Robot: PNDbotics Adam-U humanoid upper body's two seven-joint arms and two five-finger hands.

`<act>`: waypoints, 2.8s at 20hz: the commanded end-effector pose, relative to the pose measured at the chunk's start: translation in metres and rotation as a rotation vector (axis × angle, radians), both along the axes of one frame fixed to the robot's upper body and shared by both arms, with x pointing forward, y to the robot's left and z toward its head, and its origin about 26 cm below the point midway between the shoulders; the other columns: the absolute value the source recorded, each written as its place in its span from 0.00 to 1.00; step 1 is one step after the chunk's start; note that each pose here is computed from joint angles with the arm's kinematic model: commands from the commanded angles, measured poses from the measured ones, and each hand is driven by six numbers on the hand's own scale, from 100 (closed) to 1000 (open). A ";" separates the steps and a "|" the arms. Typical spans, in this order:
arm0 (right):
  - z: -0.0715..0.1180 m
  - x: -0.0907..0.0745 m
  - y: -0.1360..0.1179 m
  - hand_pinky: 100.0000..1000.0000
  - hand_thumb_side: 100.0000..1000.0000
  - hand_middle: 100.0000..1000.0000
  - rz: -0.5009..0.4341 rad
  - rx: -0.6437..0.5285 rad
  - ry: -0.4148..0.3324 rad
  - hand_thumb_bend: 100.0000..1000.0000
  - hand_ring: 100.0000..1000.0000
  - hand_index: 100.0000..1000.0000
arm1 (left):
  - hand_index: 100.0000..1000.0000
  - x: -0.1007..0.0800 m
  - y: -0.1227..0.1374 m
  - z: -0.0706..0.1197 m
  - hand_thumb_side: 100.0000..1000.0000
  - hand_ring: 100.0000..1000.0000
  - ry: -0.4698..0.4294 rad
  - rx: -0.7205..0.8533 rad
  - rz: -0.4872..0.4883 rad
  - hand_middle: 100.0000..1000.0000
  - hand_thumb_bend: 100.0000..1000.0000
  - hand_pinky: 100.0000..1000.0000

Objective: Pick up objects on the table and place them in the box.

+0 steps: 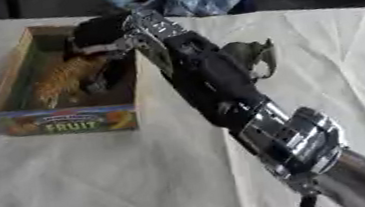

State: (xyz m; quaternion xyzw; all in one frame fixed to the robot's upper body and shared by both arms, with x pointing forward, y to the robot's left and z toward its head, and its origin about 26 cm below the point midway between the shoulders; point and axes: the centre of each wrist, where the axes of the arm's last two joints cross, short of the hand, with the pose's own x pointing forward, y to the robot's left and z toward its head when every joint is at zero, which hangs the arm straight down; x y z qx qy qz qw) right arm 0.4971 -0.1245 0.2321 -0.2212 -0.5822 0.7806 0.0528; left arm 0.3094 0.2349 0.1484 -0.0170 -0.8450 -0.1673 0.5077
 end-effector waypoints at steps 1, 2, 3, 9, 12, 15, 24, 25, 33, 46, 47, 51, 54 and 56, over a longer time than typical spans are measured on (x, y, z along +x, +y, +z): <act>0.003 0.003 -0.001 0.71 0.45 0.46 0.045 -0.128 -0.043 0.12 0.54 0.68 | 0.68 -0.002 -0.001 0.009 0.34 0.53 -0.030 0.005 -0.020 0.53 0.74 0.47; 0.001 0.003 0.000 0.72 0.46 0.50 0.046 -0.136 -0.061 0.15 0.56 0.71 | 0.68 -0.002 -0.001 0.009 0.34 0.53 -0.030 0.005 -0.020 0.53 0.74 0.47; -0.001 0.003 0.000 0.72 0.46 0.51 0.049 -0.141 -0.079 0.16 0.56 0.71 | 0.68 -0.002 -0.001 0.009 0.34 0.53 -0.030 0.005 -0.020 0.53 0.74 0.47; -0.002 0.006 -0.005 0.76 0.56 0.76 0.067 -0.134 -0.184 0.36 0.71 0.89 | 0.68 -0.002 -0.001 0.008 0.34 0.53 -0.026 0.003 -0.019 0.53 0.74 0.47; 0.003 0.008 -0.009 0.79 0.68 0.84 0.074 -0.134 -0.223 0.39 0.78 0.93 | 0.68 -0.002 0.000 0.007 0.34 0.53 -0.022 0.004 -0.016 0.53 0.74 0.47; 0.011 0.008 -0.011 0.80 0.70 0.87 0.080 -0.138 -0.252 0.39 0.81 0.94 | 0.68 -0.002 0.001 0.006 0.34 0.53 -0.016 0.005 -0.012 0.53 0.74 0.47; 0.055 -0.006 -0.012 0.82 0.58 0.89 0.152 -0.079 -0.340 0.40 0.83 0.95 | 0.68 -0.003 0.006 0.000 0.34 0.53 0.000 0.011 0.009 0.53 0.74 0.48; 0.061 -0.008 -0.014 0.82 0.57 0.88 0.157 -0.065 -0.344 0.40 0.83 0.95 | 0.68 -0.003 0.007 0.000 0.34 0.53 0.000 0.012 0.012 0.53 0.74 0.48; 0.098 -0.019 -0.070 0.82 0.47 0.87 0.086 0.041 -0.270 0.32 0.82 0.94 | 0.68 -0.004 0.012 -0.003 0.34 0.53 0.008 0.015 0.037 0.53 0.74 0.48; 0.079 -0.011 -0.177 0.81 0.54 0.86 -0.200 0.043 -0.016 0.15 0.81 0.93 | 0.68 -0.004 0.014 -0.004 0.34 0.53 0.006 0.012 0.052 0.53 0.74 0.48; 0.076 -0.010 -0.182 0.81 0.56 0.86 -0.218 0.035 -0.003 0.15 0.81 0.93 | 0.68 -0.004 0.014 -0.004 0.34 0.53 0.005 0.011 0.051 0.53 0.74 0.48; 0.062 -0.008 -0.196 0.81 0.61 0.86 -0.276 -0.001 0.030 0.15 0.81 0.93 | 0.68 -0.004 0.014 -0.004 0.34 0.53 0.004 0.010 0.052 0.53 0.74 0.48; 0.052 -0.008 -0.201 0.81 0.65 0.87 -0.303 -0.030 0.040 0.17 0.82 0.94 | 0.68 -0.004 0.014 -0.004 0.35 0.53 0.004 0.009 0.055 0.53 0.74 0.48; 0.045 -0.007 -0.205 0.81 0.66 0.87 -0.320 -0.047 0.045 0.17 0.82 0.94 | 0.68 -0.004 0.014 -0.003 0.35 0.53 0.002 0.008 0.054 0.53 0.74 0.48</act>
